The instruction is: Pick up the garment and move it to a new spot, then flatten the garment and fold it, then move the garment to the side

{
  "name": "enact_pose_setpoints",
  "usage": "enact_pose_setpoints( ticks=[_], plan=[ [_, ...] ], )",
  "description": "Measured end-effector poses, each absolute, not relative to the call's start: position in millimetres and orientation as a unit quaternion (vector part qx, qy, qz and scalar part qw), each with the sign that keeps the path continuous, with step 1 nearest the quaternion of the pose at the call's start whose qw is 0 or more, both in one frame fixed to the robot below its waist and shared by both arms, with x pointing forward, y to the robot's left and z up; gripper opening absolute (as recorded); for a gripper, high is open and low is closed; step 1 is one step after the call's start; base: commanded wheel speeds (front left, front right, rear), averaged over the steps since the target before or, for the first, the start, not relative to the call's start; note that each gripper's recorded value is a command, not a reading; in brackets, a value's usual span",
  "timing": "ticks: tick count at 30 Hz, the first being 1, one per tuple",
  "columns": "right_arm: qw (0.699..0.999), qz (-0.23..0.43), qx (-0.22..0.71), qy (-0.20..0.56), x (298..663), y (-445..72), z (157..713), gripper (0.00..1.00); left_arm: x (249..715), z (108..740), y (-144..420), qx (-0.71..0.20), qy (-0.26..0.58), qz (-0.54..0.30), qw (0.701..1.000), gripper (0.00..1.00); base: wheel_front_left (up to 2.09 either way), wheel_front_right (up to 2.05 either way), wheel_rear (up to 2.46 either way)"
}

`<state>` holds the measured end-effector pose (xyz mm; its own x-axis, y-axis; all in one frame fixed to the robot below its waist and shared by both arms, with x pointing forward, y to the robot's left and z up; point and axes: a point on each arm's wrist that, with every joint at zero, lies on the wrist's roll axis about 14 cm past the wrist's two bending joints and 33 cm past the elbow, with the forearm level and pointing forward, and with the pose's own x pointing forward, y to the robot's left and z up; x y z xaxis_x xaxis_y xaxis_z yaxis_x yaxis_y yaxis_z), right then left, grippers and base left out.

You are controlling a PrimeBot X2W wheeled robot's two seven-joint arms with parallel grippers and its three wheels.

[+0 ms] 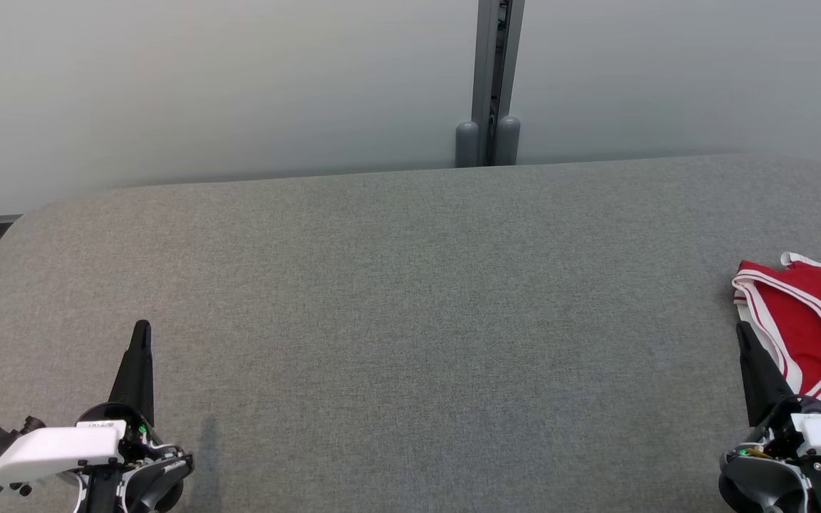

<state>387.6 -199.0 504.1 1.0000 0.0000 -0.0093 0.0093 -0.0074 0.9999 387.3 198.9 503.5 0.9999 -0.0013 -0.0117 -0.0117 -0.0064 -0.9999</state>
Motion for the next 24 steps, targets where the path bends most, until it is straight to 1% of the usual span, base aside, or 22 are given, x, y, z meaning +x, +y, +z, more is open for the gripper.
enact_pose_setpoints(
  ticks=[24],
  plan=[
    [0.704,-0.003,0.710,0.003,387.6,-199.0,504.2,0.00,387.3,503.6,198.9,-0.709,0.004,0.004,0.705,0.00,0.00,0.00,0.00]
  ],
)
